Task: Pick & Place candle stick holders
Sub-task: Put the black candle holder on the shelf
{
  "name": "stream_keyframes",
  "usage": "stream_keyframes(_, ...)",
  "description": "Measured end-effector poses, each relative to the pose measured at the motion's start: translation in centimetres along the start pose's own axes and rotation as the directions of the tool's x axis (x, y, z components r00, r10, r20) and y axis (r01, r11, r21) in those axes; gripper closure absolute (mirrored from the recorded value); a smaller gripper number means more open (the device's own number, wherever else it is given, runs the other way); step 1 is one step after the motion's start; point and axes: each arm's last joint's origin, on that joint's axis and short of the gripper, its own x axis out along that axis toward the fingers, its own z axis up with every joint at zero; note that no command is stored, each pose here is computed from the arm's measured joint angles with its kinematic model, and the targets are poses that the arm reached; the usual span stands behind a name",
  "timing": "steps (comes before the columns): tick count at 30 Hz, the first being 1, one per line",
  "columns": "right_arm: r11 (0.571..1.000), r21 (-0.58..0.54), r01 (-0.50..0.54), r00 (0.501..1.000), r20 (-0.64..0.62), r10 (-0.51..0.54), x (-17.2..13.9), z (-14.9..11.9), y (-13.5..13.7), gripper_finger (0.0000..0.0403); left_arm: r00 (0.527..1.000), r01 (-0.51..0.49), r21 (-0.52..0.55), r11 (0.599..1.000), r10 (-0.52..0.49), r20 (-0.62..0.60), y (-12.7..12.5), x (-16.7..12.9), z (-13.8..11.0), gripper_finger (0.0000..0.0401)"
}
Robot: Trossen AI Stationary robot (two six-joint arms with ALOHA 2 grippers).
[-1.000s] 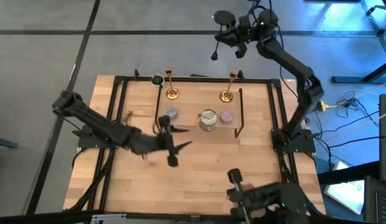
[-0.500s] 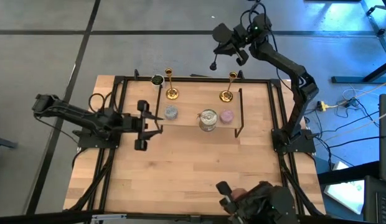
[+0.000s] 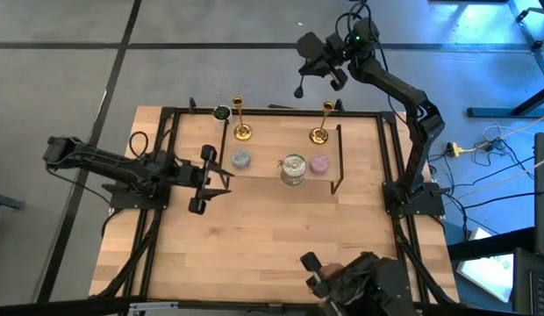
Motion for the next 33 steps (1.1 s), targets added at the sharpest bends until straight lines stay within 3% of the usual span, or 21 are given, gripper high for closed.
stream_keyframes(6, 0.997, 0.039, 0.06, 0.998, 0.023, -0.061, 0.1, 0.6, 0.0, 0.0389, 0.999, -0.003, -0.009, 1.0, 0.002, -0.035, 0.1, 0.0, -0.4, 0.0205)
stream_keyframes(13, 0.984, 0.09, 0.153, 0.982, 0.094, -0.161, 2.0, 3.3, 1.4, 0.0389, 0.998, -0.03, -0.012, 0.999, 0.029, -0.055, 0.2, 0.0, -0.5, 0.0205)
stream_keyframes(19, 0.996, 0.08, 0.028, 0.993, 0.115, -0.037, 6.0, 6.6, 4.8, 0.0389, 0.978, -0.186, -0.007, 0.983, 0.184, -0.094, 0.6, -0.1, -0.7, 0.0205)
stream_keyframes(22, 0.992, 0.12, 0.036, 0.991, 0.126, -0.051, 8.2, 7.6, 6.4, 0.0389, 0.949, -0.286, 0.006, 0.958, 0.284, -0.138, 0.9, -0.2, -1.1, 0.0205)
stream_keyframes(25, 0.963, 0.156, 0.22, 0.968, 0.091, -0.236, 10.4, 8.1, 8.1, 0.0389, 0.924, -0.348, 0.02, 0.937, 0.346, -0.164, 1.0, -0.3, -1.3, 0.0205)
stream_keyframes(27, 0.895, 0.136, 0.425, 0.903, 0.003, -0.43, 12.1, 8.0, 9.5, 0.0389, 0.912, -0.372, 0.026, 0.928, 0.371, -0.173, 1.1, -0.3, -1.3, 0.0205)
stream_keyframes(29, 0.805, 0.065, 0.589, 0.807, -0.087, -0.583, 14.1, 7.6, 10.9, 0.0389, 0.906, -0.386, 0.025, 0.922, 0.384, -0.179, 1.1, -0.4, -1.5, 0.0205)
stream_keyframes(31, 0.775, 0.009, 0.632, 0.765, -0.167, -0.622, 16.0, 7.0, 12.3, 0.0389, 0.902, -0.394, 0.018, 0.919, 0.391, -0.183, 1.1, -0.5, -1.7, 0.0205)
stream_keyframes(33, 0.784, -0.004, 0.62, 0.765, -0.215, -0.607, 17.5, 6.6, 13.5, 0.0389, 0.899, -0.398, 0.018, 0.917, 0.394, -0.19, 1.1, -0.6, -2.0, 0.0205)
